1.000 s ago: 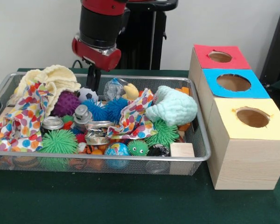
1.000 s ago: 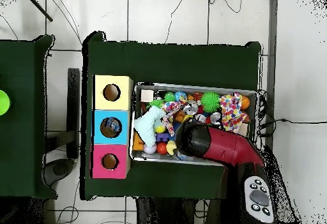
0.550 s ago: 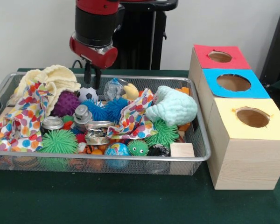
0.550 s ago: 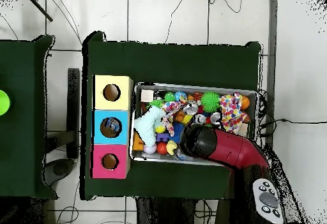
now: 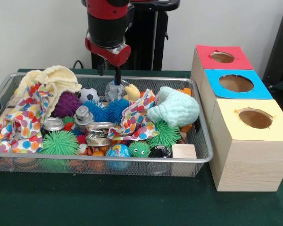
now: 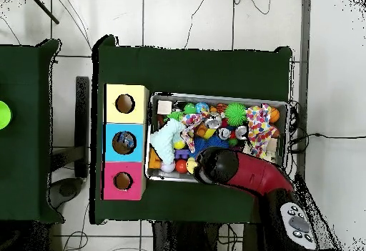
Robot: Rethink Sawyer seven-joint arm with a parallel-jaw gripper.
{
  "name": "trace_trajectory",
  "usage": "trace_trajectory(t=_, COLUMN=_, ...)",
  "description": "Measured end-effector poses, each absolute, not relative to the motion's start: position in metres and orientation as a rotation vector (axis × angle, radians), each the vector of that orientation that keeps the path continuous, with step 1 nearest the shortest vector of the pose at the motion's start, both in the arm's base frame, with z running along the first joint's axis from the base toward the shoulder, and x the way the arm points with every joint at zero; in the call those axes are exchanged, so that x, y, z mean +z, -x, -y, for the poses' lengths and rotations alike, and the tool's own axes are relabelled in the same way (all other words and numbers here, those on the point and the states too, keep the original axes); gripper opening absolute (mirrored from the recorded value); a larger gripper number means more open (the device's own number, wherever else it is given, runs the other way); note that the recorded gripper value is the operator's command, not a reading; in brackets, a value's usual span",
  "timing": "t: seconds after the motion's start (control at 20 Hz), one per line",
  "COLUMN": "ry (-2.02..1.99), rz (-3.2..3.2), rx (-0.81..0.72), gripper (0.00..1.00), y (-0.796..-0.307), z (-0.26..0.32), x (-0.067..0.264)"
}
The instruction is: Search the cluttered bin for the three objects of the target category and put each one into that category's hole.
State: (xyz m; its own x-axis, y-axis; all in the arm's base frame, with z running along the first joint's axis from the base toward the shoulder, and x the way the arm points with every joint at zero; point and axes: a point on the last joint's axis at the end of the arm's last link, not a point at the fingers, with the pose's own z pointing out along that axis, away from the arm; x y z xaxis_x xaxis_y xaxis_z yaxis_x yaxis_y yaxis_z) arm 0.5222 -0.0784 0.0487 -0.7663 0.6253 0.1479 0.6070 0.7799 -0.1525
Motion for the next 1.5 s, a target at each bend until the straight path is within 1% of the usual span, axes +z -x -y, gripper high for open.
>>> trace_trajectory(t=0.35, ry=0.947, rz=2.718, rx=0.123, gripper=1.0, y=-0.488, z=0.062, x=0.04)
trace_trajectory(t=0.65, ry=0.907, rz=2.723, rx=0.121, gripper=1.0, y=-0.461, z=0.048, x=0.021)
trace_trajectory(t=1.1, ry=0.819, rz=2.815, rx=0.157, gripper=1.0, y=-0.454, z=0.03, x=-0.001)
trace_trajectory(t=1.5, ry=0.783, rz=2.832, rx=0.208, gripper=1.0, y=-0.454, z=0.026, x=0.0)
